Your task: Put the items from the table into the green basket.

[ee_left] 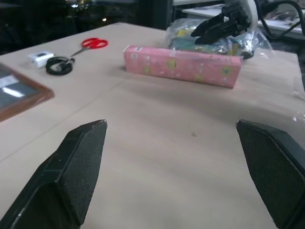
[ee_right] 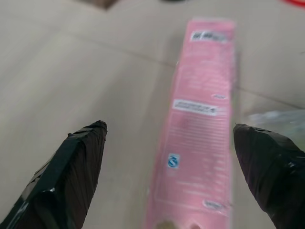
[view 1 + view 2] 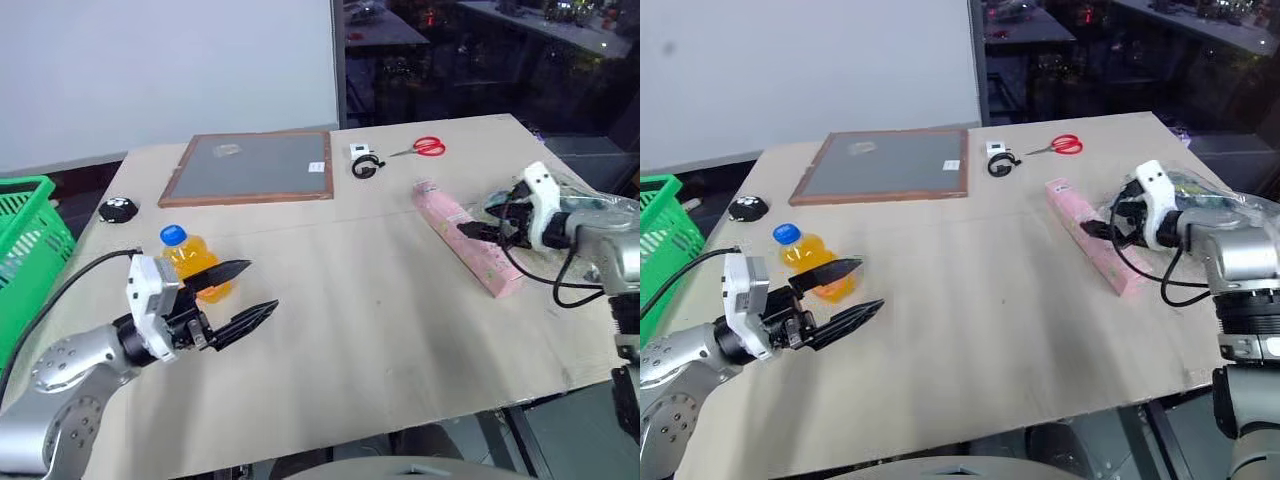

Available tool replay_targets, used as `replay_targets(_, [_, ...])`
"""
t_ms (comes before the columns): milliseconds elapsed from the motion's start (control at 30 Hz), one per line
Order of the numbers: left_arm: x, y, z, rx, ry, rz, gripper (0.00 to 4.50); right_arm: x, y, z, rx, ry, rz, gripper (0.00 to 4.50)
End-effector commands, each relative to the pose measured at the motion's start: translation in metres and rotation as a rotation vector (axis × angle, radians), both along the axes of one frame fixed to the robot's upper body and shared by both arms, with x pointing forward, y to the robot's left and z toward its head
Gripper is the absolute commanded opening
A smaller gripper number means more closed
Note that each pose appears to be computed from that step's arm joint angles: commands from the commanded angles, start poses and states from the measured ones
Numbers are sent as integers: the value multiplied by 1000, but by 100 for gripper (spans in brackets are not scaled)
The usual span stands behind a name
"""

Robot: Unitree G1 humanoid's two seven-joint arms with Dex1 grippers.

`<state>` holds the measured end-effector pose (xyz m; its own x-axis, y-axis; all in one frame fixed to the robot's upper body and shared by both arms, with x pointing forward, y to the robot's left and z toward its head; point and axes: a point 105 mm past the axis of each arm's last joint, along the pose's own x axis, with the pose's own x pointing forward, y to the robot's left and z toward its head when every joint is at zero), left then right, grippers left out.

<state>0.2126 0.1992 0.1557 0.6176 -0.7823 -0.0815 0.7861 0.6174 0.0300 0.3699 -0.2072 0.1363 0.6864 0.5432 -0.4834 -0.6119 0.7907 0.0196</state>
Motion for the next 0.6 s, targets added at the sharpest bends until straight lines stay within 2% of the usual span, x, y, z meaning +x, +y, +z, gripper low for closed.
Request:
replay_targets(33, [-4, -3, 13, 23, -62, -2, 450, 7, -6, 0, -43, 5, -28, 448])
replay_targets(200, [-8, -5, 11, 19, -53, 8, 450, 15, -27, -15, -214, 1, -90, 448])
replay_targets(600, [-7, -8, 10, 16, -41, -3, 450, 15, -41, -30, -280, 42, -142, 448])
